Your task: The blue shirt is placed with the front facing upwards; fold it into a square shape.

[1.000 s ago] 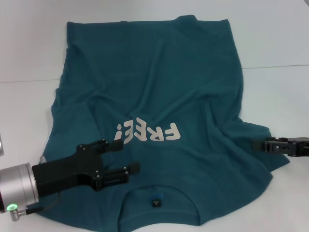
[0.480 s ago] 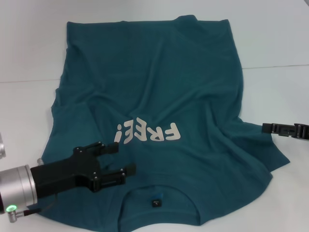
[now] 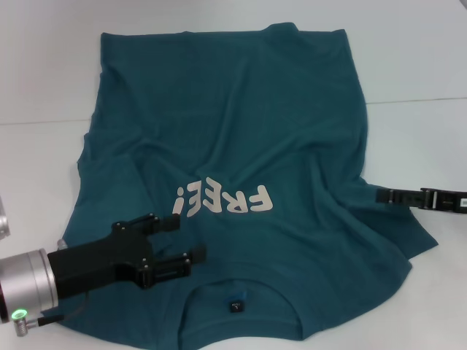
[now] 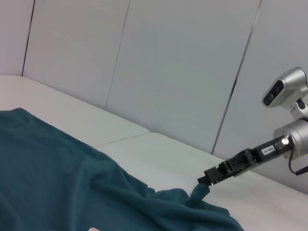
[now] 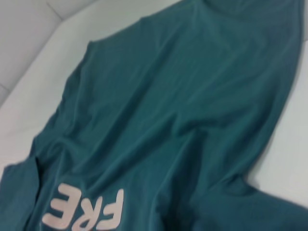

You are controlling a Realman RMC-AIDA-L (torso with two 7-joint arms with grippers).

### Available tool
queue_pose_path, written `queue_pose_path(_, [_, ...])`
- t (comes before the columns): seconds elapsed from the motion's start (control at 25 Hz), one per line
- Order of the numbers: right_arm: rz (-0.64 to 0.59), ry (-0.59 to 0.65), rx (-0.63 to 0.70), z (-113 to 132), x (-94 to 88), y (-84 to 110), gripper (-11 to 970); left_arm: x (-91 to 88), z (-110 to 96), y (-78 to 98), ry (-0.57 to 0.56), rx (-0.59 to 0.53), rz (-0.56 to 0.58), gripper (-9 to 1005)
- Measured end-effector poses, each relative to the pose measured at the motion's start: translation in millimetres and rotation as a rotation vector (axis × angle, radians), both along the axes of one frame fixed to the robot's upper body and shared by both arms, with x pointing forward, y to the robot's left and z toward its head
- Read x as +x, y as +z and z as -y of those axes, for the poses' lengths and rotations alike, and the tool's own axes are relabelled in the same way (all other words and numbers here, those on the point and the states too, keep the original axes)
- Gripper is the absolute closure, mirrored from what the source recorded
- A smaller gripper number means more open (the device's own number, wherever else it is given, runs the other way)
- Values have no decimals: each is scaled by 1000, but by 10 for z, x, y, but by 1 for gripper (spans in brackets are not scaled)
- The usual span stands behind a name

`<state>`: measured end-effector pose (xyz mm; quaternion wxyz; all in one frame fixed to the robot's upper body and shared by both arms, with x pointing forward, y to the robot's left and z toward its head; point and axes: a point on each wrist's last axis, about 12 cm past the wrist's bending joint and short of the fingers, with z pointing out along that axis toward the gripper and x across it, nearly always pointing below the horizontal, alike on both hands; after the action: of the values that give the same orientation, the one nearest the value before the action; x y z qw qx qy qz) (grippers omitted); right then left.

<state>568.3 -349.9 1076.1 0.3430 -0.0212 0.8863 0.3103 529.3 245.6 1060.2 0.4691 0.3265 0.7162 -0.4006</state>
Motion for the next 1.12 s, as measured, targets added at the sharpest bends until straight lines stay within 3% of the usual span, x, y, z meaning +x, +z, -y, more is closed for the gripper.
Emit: queue_pose_path(1.12, [-12, -24, -6, -102, 28, -84, 114, 10, 10, 7, 1, -8, -15, 169])
